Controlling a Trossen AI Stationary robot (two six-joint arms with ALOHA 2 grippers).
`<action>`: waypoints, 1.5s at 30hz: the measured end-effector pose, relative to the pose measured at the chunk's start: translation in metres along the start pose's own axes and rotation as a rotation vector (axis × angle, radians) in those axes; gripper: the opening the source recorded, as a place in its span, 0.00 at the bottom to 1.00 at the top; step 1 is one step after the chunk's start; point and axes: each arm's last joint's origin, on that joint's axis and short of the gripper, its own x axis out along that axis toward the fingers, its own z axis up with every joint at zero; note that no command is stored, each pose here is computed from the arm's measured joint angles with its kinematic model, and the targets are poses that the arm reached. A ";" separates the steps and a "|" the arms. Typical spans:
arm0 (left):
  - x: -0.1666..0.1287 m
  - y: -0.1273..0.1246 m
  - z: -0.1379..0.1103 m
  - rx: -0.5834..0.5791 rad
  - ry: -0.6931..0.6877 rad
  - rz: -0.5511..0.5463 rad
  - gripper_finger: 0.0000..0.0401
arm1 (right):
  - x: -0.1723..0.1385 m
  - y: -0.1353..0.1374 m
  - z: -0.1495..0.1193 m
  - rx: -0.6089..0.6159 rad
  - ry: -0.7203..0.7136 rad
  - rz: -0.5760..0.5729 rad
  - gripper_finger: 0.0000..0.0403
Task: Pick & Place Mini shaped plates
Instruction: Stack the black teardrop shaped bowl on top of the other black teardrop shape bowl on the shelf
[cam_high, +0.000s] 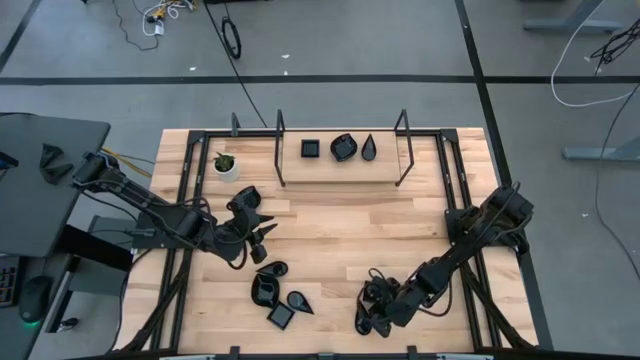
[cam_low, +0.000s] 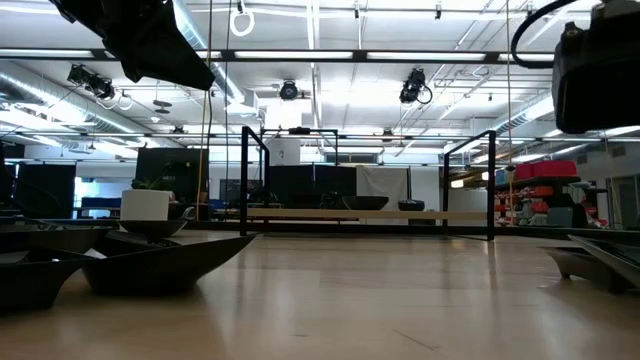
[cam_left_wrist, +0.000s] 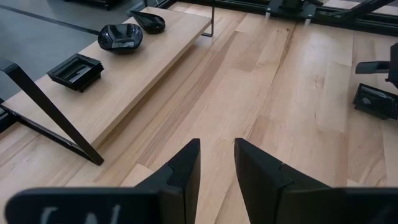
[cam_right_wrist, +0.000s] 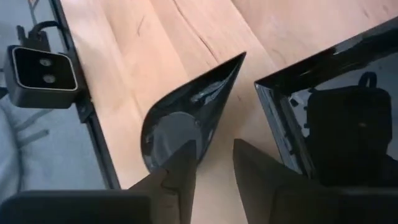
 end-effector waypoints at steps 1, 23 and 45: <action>0.000 0.000 0.000 0.000 0.000 0.000 0.26 | 0.001 0.001 0.000 -0.003 -0.002 0.008 0.30; 0.000 0.000 0.000 -0.002 0.000 0.000 0.26 | 0.007 0.004 0.005 -0.095 -0.171 0.024 0.03; 0.000 0.000 0.000 -0.004 -0.010 0.013 0.26 | -0.112 0.007 0.196 -0.323 -0.648 -0.376 0.00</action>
